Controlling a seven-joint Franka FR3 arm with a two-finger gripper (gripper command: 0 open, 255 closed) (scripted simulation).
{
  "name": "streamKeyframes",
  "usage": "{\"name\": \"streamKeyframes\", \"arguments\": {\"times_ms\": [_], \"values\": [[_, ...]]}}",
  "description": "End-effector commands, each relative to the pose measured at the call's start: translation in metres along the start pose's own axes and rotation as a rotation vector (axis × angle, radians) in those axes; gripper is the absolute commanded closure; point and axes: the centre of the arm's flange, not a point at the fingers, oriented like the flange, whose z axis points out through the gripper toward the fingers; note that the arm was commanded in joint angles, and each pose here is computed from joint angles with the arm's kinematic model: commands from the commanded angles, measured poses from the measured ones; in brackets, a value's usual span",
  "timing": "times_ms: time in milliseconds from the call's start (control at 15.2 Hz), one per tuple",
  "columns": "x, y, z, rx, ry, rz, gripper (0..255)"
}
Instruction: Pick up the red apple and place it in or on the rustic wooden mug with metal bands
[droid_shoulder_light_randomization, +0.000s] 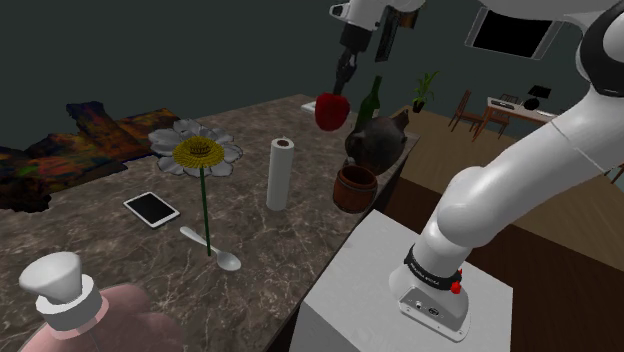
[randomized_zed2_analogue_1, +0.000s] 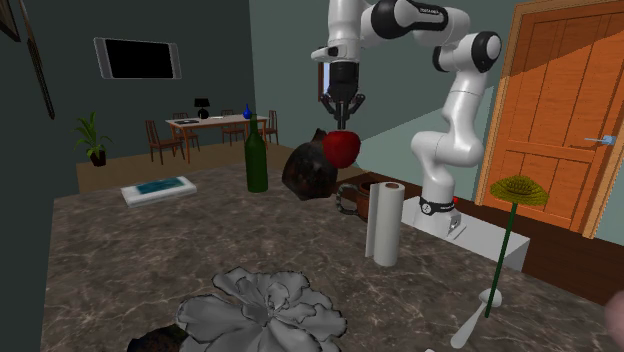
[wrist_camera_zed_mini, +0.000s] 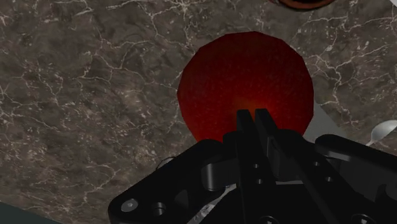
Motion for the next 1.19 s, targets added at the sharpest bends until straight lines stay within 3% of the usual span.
{"name": "streamKeyframes", "arguments": {"times_ms": [0, 528, 1122], "values": [[-0.020, -0.015, -0.013, 0.000, 0.000, 0.000, 255], [-0.096, -0.078, -0.060, 0.000, 0.000, 0.000, 255], [-0.103, -0.077, -0.013, 0.000, 0.000, 0.000, 255]]}}
